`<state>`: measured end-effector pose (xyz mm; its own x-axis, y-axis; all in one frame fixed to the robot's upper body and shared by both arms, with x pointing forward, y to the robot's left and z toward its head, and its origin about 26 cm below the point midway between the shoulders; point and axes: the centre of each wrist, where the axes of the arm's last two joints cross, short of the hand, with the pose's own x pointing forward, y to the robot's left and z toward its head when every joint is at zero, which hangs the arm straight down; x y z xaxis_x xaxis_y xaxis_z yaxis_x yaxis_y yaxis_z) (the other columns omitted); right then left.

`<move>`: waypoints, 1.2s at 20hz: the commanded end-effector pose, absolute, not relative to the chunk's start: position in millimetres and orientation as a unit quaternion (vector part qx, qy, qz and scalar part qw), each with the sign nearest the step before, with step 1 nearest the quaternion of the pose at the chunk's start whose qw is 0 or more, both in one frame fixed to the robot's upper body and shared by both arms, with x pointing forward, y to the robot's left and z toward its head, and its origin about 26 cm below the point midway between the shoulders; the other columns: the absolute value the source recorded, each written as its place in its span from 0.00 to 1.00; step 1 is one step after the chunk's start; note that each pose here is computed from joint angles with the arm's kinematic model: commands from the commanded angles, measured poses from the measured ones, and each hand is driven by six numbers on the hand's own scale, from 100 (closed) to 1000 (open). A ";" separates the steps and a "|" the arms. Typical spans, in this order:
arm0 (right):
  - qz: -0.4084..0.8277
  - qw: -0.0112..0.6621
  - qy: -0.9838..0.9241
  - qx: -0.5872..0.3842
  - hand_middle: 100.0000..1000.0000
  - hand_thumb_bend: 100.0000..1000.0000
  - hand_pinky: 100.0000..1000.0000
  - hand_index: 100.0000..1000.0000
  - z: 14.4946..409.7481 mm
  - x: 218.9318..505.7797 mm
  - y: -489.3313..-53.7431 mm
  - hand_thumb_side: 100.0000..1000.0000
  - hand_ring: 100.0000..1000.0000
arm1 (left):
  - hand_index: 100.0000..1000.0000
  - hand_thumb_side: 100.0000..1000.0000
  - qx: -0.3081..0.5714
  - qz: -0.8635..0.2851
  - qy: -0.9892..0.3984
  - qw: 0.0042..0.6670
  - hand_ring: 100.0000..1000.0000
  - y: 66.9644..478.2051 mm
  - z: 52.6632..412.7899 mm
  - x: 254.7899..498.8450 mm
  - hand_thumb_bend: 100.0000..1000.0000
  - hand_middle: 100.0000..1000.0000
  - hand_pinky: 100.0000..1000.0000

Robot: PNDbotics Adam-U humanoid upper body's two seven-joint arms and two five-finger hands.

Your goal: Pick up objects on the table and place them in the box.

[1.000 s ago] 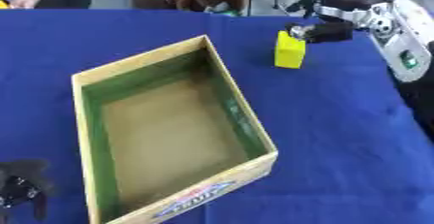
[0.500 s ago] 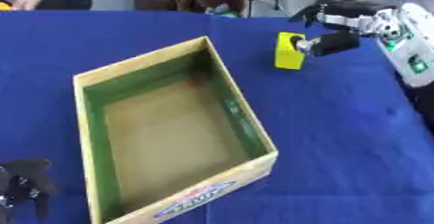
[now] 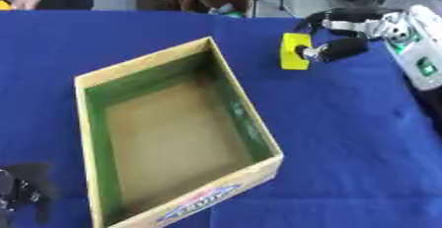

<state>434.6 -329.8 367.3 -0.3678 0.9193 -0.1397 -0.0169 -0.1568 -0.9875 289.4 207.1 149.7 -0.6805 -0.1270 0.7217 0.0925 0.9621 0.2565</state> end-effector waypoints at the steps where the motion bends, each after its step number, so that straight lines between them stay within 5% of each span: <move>1: 0.624 0.361 -0.520 -0.457 0.97 0.14 0.93 1.00 379.1 428.6 -338.1 1.00 0.89 | 0.62 0.94 0.014 -0.143 -0.910 0.389 0.38 209.5 155.0 287.3 0.00 0.36 0.14; 5: 0.624 0.355 -0.511 -0.473 0.97 0.19 0.93 1.00 375.5 432.6 -336.3 1.00 0.89 | 0.62 0.97 0.013 -0.142 -0.910 0.390 0.38 208.7 155.1 287.3 0.00 0.36 0.14; 11: 0.646 0.349 -0.495 -0.465 0.99 0.15 0.95 1.00 370.4 435.4 -334.0 1.00 0.90 | 0.62 0.96 0.014 -0.142 -0.910 0.390 0.38 208.8 155.1 287.3 0.00 0.36 0.14; 16: 0.656 0.353 -0.490 -0.453 0.99 0.11 0.95 1.00 368.0 434.1 -334.9 0.86 0.89 | 0.62 0.94 0.015 -0.144 -0.909 0.391 0.38 208.7 155.3 287.4 0.00 0.36 0.14; 24: 0.648 0.338 -0.501 -0.464 0.89 0.12 0.89 1.00 365.5 437.8 -327.2 0.89 0.86 | 0.62 0.96 0.014 -0.142 -0.909 0.392 0.38 208.0 155.2 287.3 0.00 0.36 0.14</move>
<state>441.8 -327.3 352.7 -0.3523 0.9060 -0.2347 -0.0155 -0.2564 -0.9664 289.5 207.0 149.7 -0.6778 -0.1349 0.7228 0.0913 0.9600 0.2648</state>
